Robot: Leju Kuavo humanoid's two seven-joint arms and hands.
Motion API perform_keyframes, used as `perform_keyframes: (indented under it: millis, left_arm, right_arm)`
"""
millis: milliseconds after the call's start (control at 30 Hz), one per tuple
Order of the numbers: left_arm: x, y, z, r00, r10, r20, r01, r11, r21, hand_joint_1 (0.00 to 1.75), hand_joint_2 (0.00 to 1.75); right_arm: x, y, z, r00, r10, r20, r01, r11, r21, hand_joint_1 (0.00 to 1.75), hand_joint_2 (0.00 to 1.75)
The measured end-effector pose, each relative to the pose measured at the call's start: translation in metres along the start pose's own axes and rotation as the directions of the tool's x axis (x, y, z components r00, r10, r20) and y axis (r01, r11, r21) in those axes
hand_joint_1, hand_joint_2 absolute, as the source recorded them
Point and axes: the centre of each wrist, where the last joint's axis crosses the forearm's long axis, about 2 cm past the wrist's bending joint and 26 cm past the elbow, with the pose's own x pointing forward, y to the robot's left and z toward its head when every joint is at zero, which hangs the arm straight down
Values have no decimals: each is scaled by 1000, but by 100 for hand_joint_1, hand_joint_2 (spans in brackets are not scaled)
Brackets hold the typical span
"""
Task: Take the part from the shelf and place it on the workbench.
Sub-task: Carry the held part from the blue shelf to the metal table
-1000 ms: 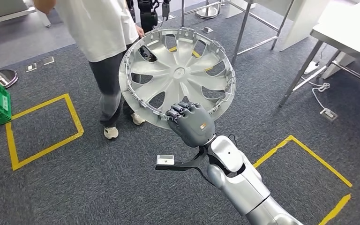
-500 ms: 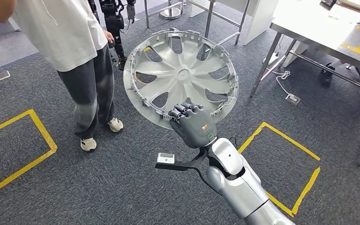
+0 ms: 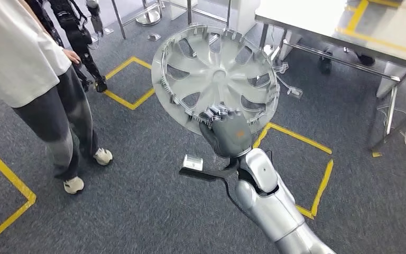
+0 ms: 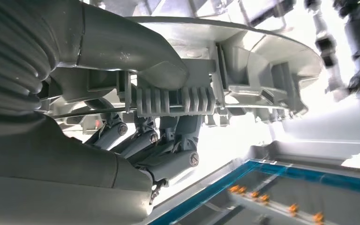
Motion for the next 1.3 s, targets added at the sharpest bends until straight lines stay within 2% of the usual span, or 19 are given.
perform_keyframes:
  millis: [733,1300]
  left_arm:
    - [2,2,-2,999,-22,37,22,1000,-14,0,175]
    - [3,4,-4,999,-13,40,13,1000,-8,0,175]
  right_arm:
    - [-13,-2,7,995,-78,-54,74,995,-67,175,175]
    - [-15,-4,12,993,-105,-49,100,990,-101,175,175]
